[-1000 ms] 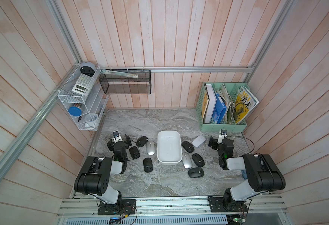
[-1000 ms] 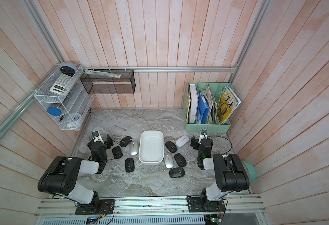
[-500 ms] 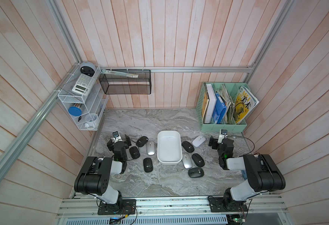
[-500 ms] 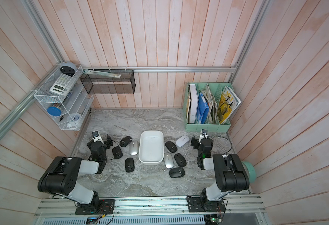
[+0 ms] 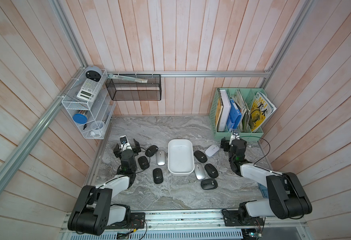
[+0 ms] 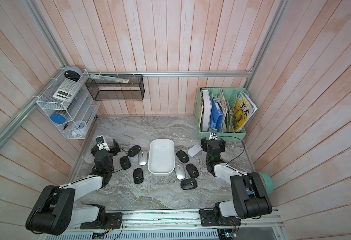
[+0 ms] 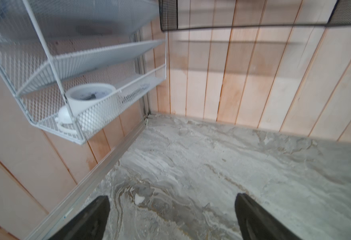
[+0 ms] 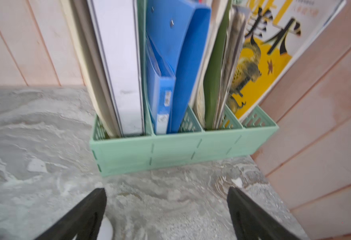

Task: Put the mouse in the storage box
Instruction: Pick up the mouse from the center of the board.

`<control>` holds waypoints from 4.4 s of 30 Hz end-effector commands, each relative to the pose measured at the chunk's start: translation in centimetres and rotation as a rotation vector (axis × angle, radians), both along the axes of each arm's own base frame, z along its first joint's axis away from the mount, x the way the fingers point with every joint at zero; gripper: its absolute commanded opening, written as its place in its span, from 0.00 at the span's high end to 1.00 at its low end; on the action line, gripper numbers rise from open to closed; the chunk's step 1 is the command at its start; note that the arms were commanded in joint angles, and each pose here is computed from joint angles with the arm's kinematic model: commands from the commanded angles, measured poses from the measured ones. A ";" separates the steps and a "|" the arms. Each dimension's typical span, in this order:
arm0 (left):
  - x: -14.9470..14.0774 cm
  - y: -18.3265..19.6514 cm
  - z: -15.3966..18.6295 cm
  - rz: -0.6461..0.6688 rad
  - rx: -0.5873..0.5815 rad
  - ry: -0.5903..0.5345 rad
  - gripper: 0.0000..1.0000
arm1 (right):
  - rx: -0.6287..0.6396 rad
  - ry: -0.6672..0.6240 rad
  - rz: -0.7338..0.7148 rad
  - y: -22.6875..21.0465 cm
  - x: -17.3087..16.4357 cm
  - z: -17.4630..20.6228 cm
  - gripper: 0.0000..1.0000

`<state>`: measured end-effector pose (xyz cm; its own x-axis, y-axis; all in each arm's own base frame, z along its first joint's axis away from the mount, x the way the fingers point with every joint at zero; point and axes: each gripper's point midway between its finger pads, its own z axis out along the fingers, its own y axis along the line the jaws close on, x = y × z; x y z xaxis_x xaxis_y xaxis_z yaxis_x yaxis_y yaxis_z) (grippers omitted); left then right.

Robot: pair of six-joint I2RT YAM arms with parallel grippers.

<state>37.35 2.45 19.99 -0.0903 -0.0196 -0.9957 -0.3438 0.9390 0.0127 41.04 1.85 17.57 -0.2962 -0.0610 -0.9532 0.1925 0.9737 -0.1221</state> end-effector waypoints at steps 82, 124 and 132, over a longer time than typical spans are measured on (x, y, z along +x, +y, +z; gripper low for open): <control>1.8 -12.2 -14.9 -0.534 0.137 1.580 0.13 | 0.556 0.549 0.571 18.9 -11.1 3.4 0.18; 3.6 -13.3 -19.1 -0.603 0.028 1.621 0.25 | 0.602 0.636 0.870 30.7 -14.1 4.4 0.17; 2.6 -13.6 -19.5 -0.569 0.019 1.644 0.42 | 0.597 0.639 0.855 30.4 -14.1 4.0 0.20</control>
